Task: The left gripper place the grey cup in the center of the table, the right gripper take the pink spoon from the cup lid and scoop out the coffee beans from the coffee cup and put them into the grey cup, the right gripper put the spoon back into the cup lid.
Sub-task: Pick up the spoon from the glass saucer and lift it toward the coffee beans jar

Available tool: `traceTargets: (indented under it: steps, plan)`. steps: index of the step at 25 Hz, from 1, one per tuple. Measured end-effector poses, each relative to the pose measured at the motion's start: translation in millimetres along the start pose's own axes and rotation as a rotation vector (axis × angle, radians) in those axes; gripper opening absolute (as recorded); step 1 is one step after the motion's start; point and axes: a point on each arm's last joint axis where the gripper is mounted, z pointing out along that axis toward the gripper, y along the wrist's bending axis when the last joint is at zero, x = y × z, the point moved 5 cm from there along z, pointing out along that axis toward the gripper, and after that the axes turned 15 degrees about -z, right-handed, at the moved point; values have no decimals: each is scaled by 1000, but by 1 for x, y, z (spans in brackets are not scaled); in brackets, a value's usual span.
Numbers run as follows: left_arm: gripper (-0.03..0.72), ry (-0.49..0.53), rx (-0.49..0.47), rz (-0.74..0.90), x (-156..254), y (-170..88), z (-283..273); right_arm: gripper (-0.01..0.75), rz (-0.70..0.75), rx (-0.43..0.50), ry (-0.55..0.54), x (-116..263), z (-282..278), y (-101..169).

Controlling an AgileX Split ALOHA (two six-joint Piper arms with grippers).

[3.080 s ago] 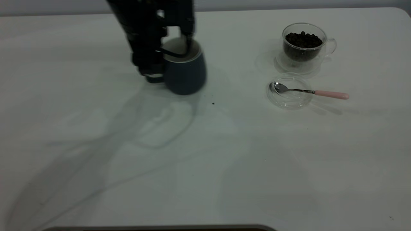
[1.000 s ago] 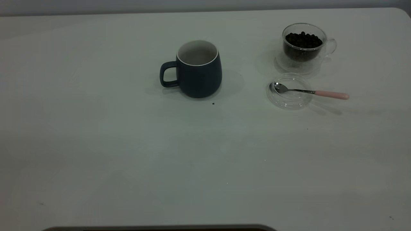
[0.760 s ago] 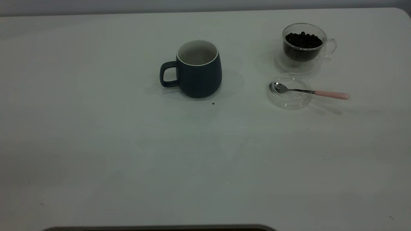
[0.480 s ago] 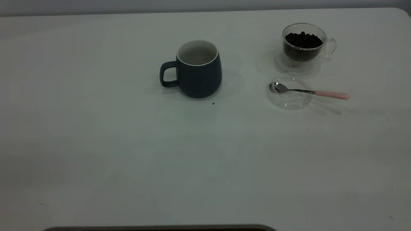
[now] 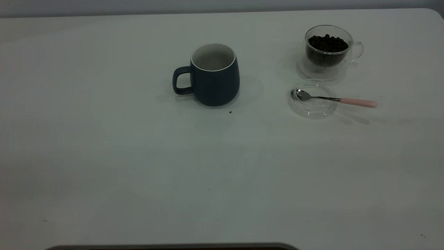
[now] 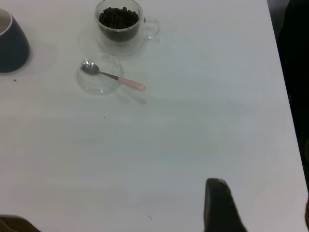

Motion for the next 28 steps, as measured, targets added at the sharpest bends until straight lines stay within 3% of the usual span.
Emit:
traceTargets:
  steps: [12,28]
  plan:
    - [569,-53,-209,-219,0,10,-2,450,0,0,0,0,0,0]
    - [569,-167,-200,-225,6,9,-13,450,0,0,0,0,0,0]
